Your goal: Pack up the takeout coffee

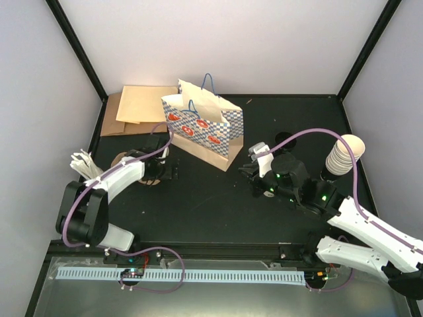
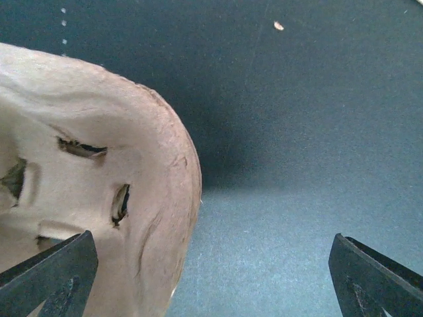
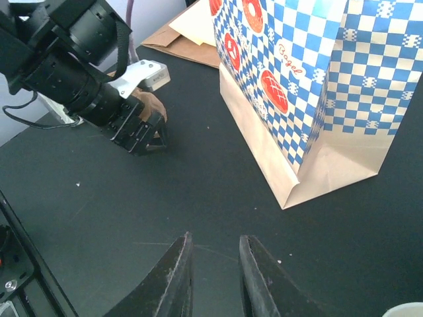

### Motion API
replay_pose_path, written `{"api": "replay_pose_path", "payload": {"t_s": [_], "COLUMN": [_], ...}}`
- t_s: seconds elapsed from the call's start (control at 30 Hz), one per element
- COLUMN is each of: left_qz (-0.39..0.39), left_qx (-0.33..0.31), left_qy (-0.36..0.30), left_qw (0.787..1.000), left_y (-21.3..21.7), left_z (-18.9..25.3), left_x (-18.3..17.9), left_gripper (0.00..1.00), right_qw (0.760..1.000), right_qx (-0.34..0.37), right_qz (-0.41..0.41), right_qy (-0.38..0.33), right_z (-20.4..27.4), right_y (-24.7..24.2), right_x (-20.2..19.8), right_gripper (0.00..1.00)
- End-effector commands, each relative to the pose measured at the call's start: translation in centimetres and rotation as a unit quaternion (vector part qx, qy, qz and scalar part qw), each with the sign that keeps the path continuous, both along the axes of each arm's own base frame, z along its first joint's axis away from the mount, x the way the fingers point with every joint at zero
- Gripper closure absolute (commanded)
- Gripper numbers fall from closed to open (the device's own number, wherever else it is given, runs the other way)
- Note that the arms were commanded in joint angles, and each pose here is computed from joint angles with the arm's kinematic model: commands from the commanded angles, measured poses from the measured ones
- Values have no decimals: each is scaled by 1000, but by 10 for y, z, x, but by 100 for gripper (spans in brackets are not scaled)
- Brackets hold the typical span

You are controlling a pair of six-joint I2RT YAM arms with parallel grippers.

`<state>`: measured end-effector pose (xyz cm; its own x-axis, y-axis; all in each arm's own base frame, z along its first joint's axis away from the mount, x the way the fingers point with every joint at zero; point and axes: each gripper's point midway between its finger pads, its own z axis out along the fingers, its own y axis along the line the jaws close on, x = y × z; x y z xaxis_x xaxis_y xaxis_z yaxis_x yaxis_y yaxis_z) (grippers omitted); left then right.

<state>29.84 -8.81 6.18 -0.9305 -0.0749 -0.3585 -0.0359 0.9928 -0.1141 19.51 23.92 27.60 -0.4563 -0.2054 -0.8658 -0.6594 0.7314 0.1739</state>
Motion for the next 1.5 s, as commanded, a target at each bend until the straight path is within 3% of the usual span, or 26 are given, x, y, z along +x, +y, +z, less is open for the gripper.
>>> {"api": "replay_pose_path", "payload": {"t_s": [0.0,0.43,0.57,0.7,0.83,1.03,1.2,1.47], "left_qz": [-19,-174,-172,-163,-176,-199,-194,-177], "left_qx": [-17,-137,-124,-67,-51,-40,-4,34], "left_qy": [6,22,-16,-42,-46,-21,7,36], "left_qw": [1000,975,977,983,982,979,981,983], "left_y": [-14,-141,-135,-112,-109,-117,-112,-102], "left_z": [-2,34,63,76,77,59,35,12], "left_x": [10,-50,-51,-48,-47,-47,-45,-44], "left_gripper": [3,11,12,15,26,47,48,57], "right_qw": [1000,999,999,999,999,998,998,998], "right_qx": [12,1,2,0,2,1,0,-1], "right_qz": [1,10,11,11,9,8,4,2], "right_qy": [0,31,39,48,52,59,62,65], "right_z": [3,-29,-35,-43,-46,-50,-54,-56], "right_y": [1,11,14,16,18,19,17,16], "right_x": [-2,-2,-2,-2,-1,0,-1,-2], "right_gripper": [79,79,79,78,79,79,79,79]}}
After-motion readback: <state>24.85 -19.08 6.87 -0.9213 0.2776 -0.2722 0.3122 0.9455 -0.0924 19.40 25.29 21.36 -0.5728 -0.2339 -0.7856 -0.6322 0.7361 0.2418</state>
